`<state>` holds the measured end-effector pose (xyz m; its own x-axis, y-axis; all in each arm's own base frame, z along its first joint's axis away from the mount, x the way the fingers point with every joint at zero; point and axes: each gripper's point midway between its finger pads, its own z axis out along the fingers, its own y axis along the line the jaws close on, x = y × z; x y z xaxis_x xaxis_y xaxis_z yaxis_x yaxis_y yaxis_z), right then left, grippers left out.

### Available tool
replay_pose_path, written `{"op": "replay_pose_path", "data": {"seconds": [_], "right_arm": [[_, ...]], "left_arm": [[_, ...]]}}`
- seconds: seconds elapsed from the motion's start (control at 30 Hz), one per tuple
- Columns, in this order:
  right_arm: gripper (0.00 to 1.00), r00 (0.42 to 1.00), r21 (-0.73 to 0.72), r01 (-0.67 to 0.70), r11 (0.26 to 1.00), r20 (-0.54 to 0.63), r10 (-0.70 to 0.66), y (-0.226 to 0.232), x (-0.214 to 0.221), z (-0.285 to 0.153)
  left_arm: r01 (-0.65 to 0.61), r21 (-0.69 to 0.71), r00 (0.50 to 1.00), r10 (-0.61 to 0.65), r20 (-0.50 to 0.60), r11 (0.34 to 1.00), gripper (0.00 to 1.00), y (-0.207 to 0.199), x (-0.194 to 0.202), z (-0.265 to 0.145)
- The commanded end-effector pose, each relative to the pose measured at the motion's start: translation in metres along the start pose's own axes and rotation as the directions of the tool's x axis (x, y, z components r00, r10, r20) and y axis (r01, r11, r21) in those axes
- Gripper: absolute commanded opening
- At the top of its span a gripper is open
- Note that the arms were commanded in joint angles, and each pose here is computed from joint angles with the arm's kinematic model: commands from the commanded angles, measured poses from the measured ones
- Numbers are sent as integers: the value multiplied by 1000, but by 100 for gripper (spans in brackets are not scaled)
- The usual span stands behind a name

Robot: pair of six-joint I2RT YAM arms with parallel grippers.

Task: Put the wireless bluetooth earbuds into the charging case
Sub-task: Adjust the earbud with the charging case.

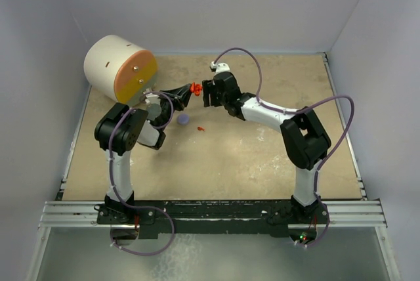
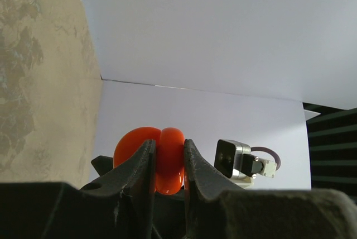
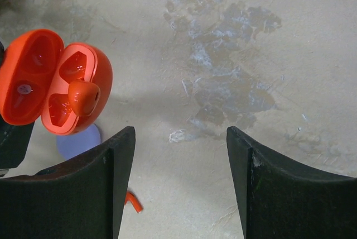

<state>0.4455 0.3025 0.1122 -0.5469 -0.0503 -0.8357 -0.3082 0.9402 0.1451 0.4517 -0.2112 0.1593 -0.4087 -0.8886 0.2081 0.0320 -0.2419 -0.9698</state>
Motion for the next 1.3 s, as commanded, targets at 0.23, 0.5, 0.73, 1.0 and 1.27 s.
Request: {"op": "replay_pose_path", "data": {"seconds": [0.23, 0.5, 0.73, 1.0, 1.27], "right_arm": [[69, 997, 9, 12, 1000, 73, -12, 11, -34, 0], [69, 997, 18, 8, 1000, 76, -9, 12, -38, 3], [69, 998, 28, 1, 1000, 66, -3, 11, -37, 6], [69, 998, 23, -7, 1000, 70, 6, 13, -39, 6], [69, 997, 4, 0, 1000, 81, 0, 17, -43, 6]], "left_arm": [[-3, 77, 1000, 5, -20, 997, 0, -15, 8, 3], [10, 82, 999, -8, -33, 997, 0, -13, 11, 2], [22, 92, 999, -18, -44, 996, 0, -16, 15, 0], [27, 94, 998, -22, -52, 995, 0, -16, 18, -2], [30, 95, 998, -25, -59, 995, 0, -16, 22, -2]]}}
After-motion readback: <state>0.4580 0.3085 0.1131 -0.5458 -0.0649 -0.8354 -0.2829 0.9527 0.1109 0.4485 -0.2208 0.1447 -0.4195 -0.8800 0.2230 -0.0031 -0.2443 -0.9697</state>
